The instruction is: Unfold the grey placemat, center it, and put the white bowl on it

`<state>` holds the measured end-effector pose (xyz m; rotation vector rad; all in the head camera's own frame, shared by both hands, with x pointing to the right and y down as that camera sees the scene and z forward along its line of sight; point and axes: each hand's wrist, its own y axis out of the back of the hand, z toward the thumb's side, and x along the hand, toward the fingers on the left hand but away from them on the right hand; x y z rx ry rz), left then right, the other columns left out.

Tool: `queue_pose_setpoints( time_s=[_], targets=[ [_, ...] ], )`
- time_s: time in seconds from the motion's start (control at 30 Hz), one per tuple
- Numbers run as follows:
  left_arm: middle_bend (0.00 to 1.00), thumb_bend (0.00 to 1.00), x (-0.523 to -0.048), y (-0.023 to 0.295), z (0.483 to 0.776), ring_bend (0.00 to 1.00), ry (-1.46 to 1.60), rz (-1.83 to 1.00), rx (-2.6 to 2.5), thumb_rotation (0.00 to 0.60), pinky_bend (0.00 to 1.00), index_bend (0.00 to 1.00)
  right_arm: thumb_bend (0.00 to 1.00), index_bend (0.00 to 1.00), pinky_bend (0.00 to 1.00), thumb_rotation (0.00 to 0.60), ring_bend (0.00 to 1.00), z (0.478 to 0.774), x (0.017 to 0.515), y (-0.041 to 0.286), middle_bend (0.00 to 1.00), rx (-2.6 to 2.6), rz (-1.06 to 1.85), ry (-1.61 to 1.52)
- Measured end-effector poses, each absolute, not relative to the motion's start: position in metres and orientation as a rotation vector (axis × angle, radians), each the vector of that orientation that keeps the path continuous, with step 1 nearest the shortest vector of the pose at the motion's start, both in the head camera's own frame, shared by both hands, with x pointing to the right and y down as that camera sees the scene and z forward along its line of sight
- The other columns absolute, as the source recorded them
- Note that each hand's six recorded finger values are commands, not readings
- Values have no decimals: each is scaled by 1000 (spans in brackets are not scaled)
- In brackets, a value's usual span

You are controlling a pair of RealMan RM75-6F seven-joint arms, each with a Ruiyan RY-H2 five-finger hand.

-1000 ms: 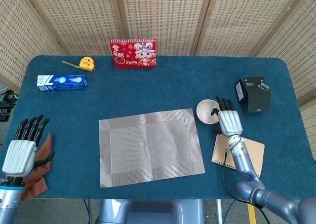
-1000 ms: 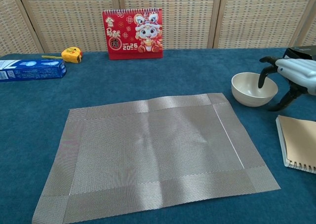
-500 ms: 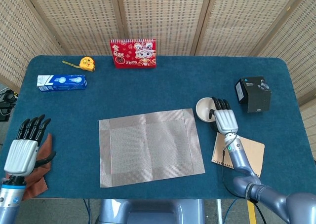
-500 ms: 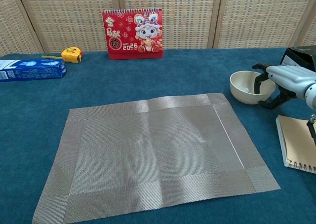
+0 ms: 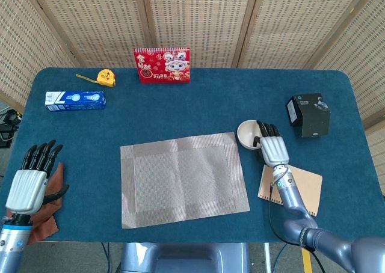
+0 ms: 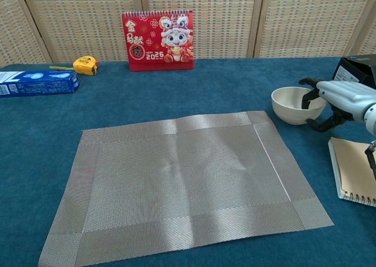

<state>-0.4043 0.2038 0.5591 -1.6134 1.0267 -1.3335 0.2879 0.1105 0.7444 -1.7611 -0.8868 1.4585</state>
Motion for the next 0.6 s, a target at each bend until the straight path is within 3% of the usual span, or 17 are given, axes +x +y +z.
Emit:
queue_pose_setpoints(
  time_s=[0.6],
  targets=[
    [0,181,-402,207,548,0,1056,-1289,-1627,600,0,49,634,680,0,600,0,716,253,146,0,-1838,1339,-907]
  ],
)
